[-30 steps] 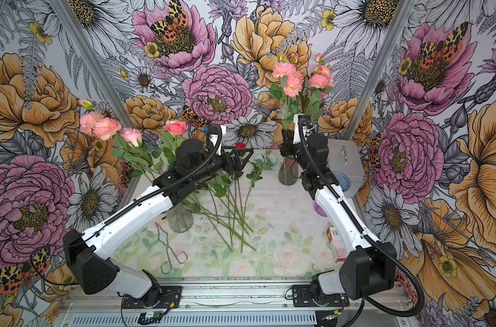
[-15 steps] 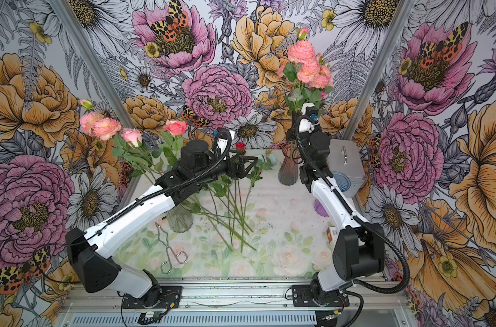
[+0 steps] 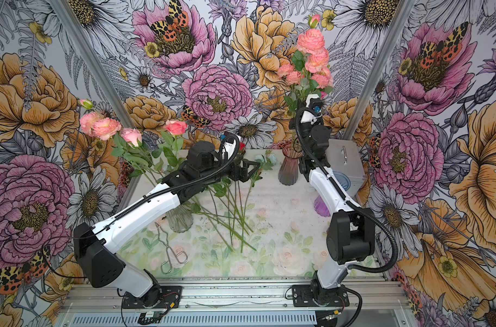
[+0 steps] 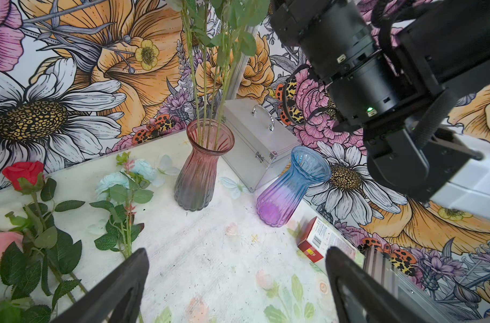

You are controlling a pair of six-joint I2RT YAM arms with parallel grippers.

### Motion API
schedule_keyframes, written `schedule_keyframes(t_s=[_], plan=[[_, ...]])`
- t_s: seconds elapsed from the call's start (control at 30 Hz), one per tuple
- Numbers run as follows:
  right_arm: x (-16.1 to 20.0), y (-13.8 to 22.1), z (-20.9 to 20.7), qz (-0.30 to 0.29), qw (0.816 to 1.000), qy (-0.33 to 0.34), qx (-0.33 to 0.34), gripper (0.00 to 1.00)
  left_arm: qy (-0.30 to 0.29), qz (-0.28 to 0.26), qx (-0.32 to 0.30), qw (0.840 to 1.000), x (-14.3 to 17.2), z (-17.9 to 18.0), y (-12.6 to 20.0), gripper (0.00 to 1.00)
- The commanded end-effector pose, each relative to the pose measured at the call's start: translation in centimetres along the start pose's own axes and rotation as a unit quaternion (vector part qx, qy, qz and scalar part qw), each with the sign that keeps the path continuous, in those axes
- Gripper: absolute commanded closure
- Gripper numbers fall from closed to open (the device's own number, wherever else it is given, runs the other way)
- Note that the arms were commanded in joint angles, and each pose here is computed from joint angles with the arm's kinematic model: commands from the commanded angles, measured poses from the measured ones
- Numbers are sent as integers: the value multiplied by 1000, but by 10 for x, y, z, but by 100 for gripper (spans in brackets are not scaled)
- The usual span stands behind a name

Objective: Place the pink flowers into the vase
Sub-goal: Place the flower in the vase.

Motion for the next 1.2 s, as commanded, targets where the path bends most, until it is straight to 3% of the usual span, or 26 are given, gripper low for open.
schedule_keyframes(t_s=[0.0,0.47,1.17], plan=[[4,-5,-6,-11,1000,2,-1,100,-12,2,10,1000,1,-4,0,2],[55,4,-25,32,999,-15,2,100,-2,11,16,1000,6,-5,-10,2],[93,25,-30,75,996,-41,0,100,4,13,15,1000,7,-6,-12,2]])
Point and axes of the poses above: each gripper's point midway between its finger pads, its own y axis back along the fingers, its own z axis along the line the jaws close on, x = y × z, the point moved 2 cm from there along y, back along the fingers, and after that the axes turned 12 degrees about -y, right-handed, at the moved point
